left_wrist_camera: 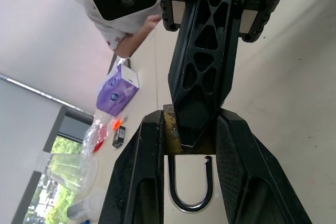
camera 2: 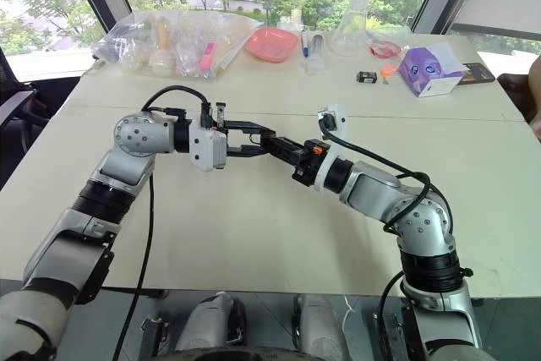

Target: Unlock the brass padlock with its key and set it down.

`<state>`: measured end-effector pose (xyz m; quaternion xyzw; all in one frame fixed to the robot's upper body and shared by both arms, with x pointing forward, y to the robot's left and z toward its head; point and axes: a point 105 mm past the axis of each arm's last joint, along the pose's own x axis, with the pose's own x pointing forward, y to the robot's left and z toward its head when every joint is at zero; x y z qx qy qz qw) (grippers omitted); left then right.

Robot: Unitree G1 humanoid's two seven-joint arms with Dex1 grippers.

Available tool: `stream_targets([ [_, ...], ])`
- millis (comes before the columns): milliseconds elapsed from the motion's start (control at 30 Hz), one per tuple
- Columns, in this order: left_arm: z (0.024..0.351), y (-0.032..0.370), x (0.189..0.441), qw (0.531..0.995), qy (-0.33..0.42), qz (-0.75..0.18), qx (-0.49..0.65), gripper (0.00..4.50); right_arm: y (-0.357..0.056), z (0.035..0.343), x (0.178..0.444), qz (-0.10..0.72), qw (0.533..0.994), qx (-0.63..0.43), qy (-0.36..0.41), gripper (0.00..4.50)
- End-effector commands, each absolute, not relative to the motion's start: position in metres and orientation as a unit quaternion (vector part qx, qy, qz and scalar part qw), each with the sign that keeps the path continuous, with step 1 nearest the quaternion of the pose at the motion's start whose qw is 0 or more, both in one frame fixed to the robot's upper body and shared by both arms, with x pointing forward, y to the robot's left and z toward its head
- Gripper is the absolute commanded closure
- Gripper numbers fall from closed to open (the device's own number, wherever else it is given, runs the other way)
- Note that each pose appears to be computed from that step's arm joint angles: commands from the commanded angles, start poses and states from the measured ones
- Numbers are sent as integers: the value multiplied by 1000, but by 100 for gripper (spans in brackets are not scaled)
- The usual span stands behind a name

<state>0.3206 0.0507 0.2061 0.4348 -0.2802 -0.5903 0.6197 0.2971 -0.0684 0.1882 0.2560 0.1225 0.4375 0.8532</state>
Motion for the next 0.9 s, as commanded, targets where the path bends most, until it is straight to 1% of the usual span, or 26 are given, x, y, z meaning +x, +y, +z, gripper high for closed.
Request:
stream_targets([
  [33,222,47,312,608,-317,-585,434,269,-68,201,297,444,851,261,102,450],
  [67,223,47,313,611,-320,-581,433,237,-67,201,297,445,851,261,102,450],
  [133,226,48,315,622,-322,-571,427,138,-68,200,297,443,851,261,103,450],
  [167,228,49,317,628,-323,-566,425,81,-68,200,298,442,852,262,103,450],
  [200,229,49,318,632,-323,-562,423,40,-68,200,298,441,852,263,104,450],
  [233,225,52,317,632,-309,-573,419,10,-69,199,299,438,853,262,105,450],
  [267,223,55,316,635,-300,-578,416,10,-70,198,300,434,856,261,106,450],
  [333,228,65,325,678,-264,-574,375,10,-74,195,304,422,862,259,107,450],
  [367,232,72,331,712,-234,-571,336,10,-76,194,306,417,864,260,107,450],
  [433,234,87,341,774,-147,-572,228,10,-80,195,308,411,867,262,104,450],
  [500,235,99,345,811,-82,-568,120,10,-83,198,309,413,865,268,99,450],
  [600,239,104,346,826,-56,-560,31,10,-80,203,307,429,855,276,94,450],
  [633,238,104,347,829,-53,-556,19,10,-79,204,305,436,851,277,94,450],
  [767,228,103,349,837,-45,-545,26,10,-75,208,302,449,843,281,93,450],
  [900,223,98,348,833,-41,-551,26,10,-73,212,300,458,838,281,91,450],
])
